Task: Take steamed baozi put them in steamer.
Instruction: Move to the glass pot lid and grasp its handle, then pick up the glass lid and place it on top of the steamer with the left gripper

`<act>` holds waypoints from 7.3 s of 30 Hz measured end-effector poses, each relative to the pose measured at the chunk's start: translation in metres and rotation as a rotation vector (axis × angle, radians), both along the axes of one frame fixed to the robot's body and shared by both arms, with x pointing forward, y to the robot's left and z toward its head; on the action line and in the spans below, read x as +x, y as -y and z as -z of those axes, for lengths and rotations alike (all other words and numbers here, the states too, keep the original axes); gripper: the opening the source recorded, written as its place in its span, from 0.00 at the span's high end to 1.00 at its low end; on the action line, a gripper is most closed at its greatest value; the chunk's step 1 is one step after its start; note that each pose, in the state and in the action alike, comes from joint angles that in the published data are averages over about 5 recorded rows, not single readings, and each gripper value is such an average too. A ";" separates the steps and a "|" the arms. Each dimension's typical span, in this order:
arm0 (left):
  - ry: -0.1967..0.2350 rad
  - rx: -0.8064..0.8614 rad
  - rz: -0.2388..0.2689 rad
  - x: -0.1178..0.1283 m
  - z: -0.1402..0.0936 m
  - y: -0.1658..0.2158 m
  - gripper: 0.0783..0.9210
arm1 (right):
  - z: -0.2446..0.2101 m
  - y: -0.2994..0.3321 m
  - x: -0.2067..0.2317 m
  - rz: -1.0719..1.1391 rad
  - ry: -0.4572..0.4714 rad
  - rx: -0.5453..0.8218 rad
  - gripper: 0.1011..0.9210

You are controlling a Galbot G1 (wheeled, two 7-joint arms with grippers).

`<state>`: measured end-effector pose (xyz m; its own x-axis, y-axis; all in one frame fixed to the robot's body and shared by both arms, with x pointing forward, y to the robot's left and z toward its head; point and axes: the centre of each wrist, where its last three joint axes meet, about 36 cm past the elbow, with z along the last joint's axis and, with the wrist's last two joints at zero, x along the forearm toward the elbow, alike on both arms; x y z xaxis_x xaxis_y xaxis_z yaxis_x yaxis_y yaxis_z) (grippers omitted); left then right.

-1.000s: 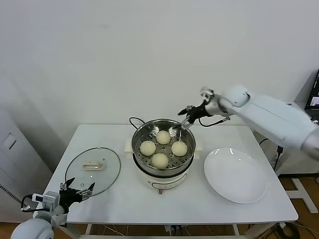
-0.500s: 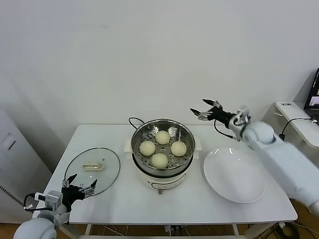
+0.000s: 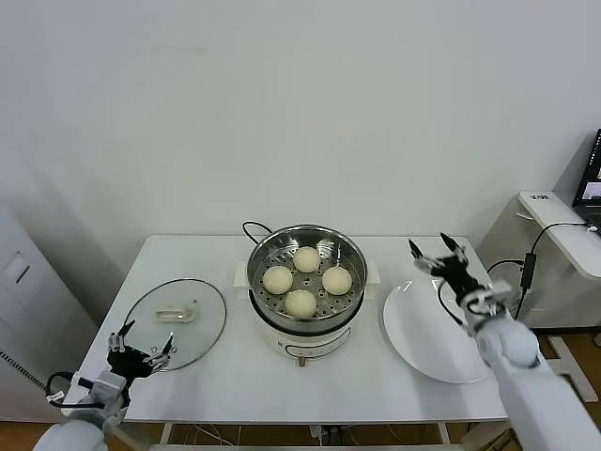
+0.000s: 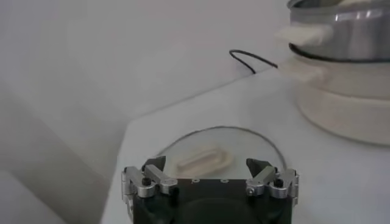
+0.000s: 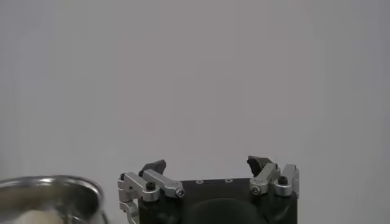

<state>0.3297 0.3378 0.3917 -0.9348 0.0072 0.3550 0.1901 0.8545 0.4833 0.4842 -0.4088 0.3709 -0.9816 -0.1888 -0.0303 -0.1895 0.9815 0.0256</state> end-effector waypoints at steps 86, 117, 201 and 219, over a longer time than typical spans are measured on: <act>0.314 1.003 0.254 0.092 0.111 -0.022 0.91 | 0.085 -0.013 -0.084 0.123 -0.079 -0.016 0.12; 0.354 1.007 0.151 0.100 -0.064 0.091 0.96 | 0.063 -0.001 -0.081 0.106 -0.032 -0.017 0.12; 0.387 1.024 0.229 0.115 -0.042 0.344 0.96 | 0.076 0.007 -0.091 0.105 -0.049 -0.030 0.12; 0.369 1.016 0.229 0.117 -0.033 0.342 0.96 | 0.078 0.008 -0.093 0.105 -0.047 -0.028 0.12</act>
<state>0.4465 -0.0037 0.4247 -0.9983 0.0571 -0.0064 -0.0070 -0.0093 0.9999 0.3908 -0.4163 0.2925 -0.9962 -0.0847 0.0199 -0.0847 0.9964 0.0042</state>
